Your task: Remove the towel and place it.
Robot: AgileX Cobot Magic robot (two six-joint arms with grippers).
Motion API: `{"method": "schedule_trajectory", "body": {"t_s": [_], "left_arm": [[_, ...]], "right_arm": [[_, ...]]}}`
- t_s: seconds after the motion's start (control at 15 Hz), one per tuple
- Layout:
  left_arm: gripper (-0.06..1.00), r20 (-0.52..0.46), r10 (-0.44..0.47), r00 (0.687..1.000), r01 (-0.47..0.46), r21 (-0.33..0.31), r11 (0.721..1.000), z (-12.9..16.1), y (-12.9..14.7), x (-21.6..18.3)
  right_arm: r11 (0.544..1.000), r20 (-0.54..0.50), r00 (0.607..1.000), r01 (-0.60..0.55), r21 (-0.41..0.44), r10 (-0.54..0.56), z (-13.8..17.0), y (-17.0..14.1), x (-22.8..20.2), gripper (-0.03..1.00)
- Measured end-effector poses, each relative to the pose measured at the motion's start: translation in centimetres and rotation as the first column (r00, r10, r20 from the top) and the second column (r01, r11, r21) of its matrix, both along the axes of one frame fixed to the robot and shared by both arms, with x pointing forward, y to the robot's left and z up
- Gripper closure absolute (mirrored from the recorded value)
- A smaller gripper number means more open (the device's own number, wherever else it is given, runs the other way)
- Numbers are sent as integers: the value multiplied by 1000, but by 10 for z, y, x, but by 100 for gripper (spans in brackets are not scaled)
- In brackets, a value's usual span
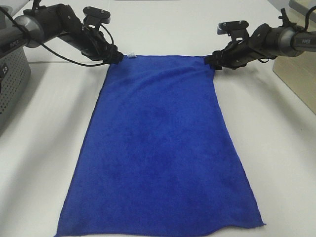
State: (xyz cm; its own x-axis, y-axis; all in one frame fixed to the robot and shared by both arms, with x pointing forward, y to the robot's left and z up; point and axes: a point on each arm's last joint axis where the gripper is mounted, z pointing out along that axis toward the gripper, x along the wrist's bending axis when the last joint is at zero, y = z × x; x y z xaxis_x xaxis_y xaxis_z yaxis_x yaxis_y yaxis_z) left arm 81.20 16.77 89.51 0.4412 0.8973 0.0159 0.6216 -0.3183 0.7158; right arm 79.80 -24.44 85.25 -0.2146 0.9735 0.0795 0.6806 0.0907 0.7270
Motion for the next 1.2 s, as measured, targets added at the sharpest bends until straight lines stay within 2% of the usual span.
{"method": "schedule_trajectory", "body": {"t_s": [0.2, 0.33, 0.47, 0.6, 0.73, 0.87, 1.0, 1.13, 1.2], "left_arm": [[39, -11, -3, 1000, 3, 1, 1000, -1, 0, -1], [39, -39, -10, 999, 10, -1, 1000, -2, -1, -3], [39, -117, -35, 992, 36, 6, 999, 2, -1, -10], [39, -185, -63, 981, 67, 14, 998, 17, -1, -18], [39, -292, -81, 953, 88, 11, 996, 53, 0, -36], [38, -339, -28, 940, 34, 9, 999, 92, 5, -50], [34, -294, 78, 953, -78, 12, 997, 137, 12, -59], [33, -203, 162, 966, -158, 33, 987, 185, 23, -72], [33, -102, 238, 966, -234, 47, 971, 231, 44, -87]], "right_arm": [[995, 49, 998, 28, 94, -33, 42, 3, 1, 38], [985, 37, 999, 26, 169, -33, 61, 8, -2, 38], [978, -25, 998, -45, 206, 51, 82, 15, -12, 38], [962, -115, 977, -150, 229, 180, 110, 22, -30, 38], [949, -178, 953, -200, 242, 246, 137, 25, -46, 38], [946, -255, 928, -211, 248, 273, 175, 24, -69, 33], [957, -293, 922, -193, 218, 253, 222, 20, -96, 27], [972, -289, 933, -175, 157, 215, 266, 12, -124, 25], [989, -272, 953, -108, 98, 131, 302, -6, -148, 24]]}}
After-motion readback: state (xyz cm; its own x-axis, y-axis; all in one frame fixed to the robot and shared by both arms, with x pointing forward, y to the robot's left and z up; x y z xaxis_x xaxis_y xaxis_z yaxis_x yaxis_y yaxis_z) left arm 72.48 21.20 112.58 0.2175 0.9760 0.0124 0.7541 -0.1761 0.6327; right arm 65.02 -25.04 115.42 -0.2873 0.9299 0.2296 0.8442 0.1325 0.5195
